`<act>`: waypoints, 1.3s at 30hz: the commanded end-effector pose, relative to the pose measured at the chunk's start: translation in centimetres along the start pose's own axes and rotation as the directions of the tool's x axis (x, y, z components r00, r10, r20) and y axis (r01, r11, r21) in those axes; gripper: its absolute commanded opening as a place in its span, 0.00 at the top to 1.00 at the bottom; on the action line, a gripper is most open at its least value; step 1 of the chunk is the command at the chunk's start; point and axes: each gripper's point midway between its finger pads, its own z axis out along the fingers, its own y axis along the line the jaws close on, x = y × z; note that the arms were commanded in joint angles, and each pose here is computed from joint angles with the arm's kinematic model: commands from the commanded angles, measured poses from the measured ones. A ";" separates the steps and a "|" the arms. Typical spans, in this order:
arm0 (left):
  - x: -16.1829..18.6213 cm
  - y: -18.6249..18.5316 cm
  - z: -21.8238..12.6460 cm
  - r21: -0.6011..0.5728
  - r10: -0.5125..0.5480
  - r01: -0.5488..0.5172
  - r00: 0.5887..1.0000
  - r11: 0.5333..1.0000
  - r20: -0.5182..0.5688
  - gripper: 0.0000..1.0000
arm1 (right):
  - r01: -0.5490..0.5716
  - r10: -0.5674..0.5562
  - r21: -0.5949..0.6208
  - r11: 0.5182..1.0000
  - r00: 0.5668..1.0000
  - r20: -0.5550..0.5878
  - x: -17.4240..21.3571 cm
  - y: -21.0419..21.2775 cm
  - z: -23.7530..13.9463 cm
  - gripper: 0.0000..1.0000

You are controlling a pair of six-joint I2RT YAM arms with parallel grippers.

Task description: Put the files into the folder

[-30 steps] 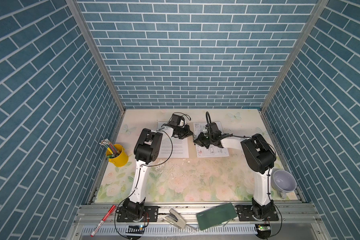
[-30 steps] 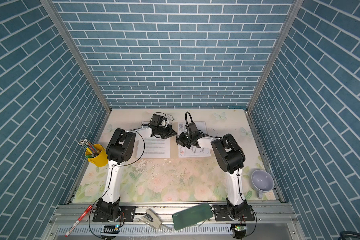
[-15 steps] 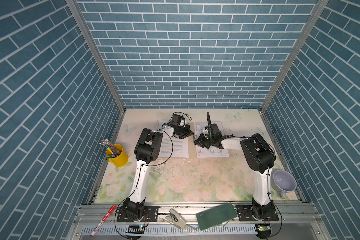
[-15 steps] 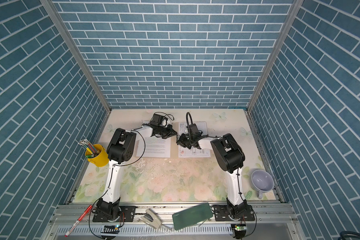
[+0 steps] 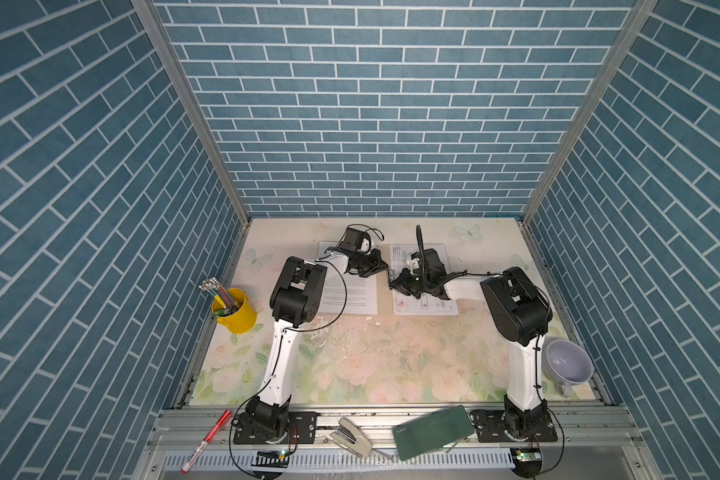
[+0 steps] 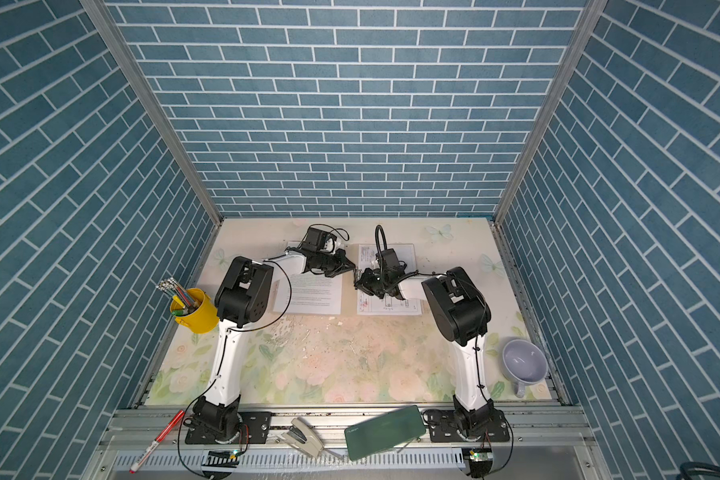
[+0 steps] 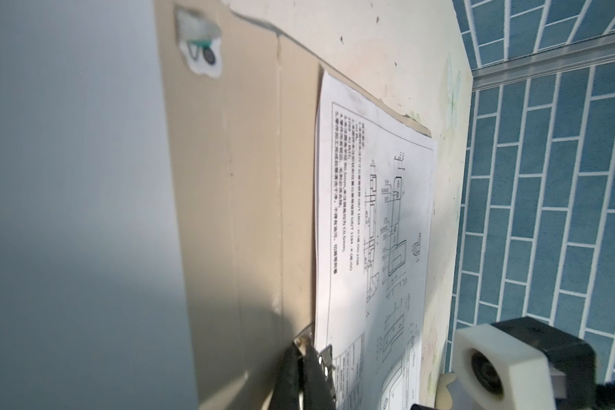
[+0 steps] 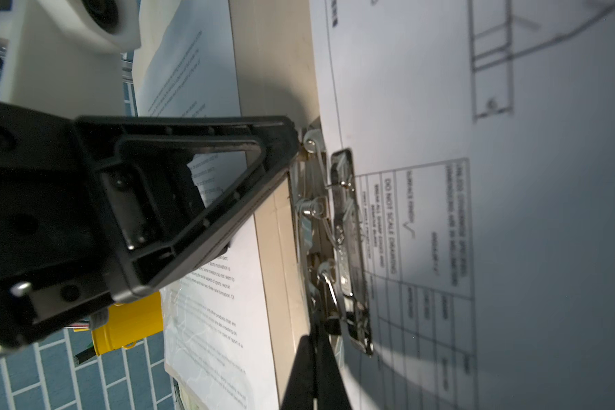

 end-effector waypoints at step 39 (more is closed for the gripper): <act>1.3 1.4 0.5 0.012 -0.086 0.086 0.996 0.996 -0.010 0.94 | -0.315 0.371 0.668 0.675 0.927 0.063 9.7 -20.7 -2.0 0.91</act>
